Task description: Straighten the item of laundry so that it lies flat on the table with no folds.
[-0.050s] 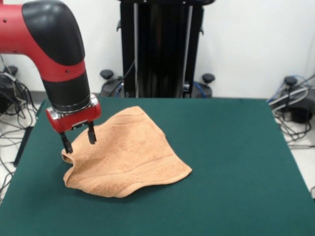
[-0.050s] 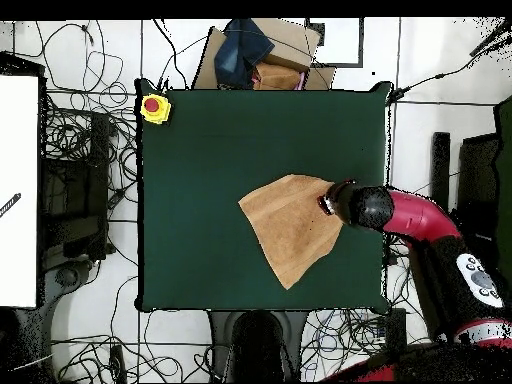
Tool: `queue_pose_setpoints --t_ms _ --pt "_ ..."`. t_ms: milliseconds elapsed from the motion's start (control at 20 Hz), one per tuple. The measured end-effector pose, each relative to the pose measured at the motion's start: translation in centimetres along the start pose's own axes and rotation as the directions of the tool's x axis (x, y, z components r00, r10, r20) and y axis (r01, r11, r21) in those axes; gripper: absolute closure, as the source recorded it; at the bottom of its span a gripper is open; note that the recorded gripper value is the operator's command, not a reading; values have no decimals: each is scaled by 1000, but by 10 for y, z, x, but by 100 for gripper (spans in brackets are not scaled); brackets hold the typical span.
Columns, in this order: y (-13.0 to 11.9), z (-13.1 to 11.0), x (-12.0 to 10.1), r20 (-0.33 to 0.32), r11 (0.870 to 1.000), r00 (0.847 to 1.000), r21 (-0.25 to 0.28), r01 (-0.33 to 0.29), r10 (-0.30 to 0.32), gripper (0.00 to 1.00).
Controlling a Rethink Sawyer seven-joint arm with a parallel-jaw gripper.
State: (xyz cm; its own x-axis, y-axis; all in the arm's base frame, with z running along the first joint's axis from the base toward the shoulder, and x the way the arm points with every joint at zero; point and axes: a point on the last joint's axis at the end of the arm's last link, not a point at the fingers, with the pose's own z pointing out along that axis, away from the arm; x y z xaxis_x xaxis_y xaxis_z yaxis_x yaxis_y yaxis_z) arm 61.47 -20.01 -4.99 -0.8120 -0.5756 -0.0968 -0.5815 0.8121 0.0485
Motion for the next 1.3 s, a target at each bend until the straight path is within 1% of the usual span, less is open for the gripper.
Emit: queue_pose_setpoints --t_ms 200,400,450,950,1300 --pt "3 4 2 -4 1000 1000 -4 6 -6 0" --pt "5 8 6 -17 999 999 5 33 -33 0" --pt "5 9 9 -24 999 999 11 48 -47 0" --pt "9 20 22 -51 995 994 20 94 -93 0" --pt "8 28 37 -58 995 994 15 95 -94 0"
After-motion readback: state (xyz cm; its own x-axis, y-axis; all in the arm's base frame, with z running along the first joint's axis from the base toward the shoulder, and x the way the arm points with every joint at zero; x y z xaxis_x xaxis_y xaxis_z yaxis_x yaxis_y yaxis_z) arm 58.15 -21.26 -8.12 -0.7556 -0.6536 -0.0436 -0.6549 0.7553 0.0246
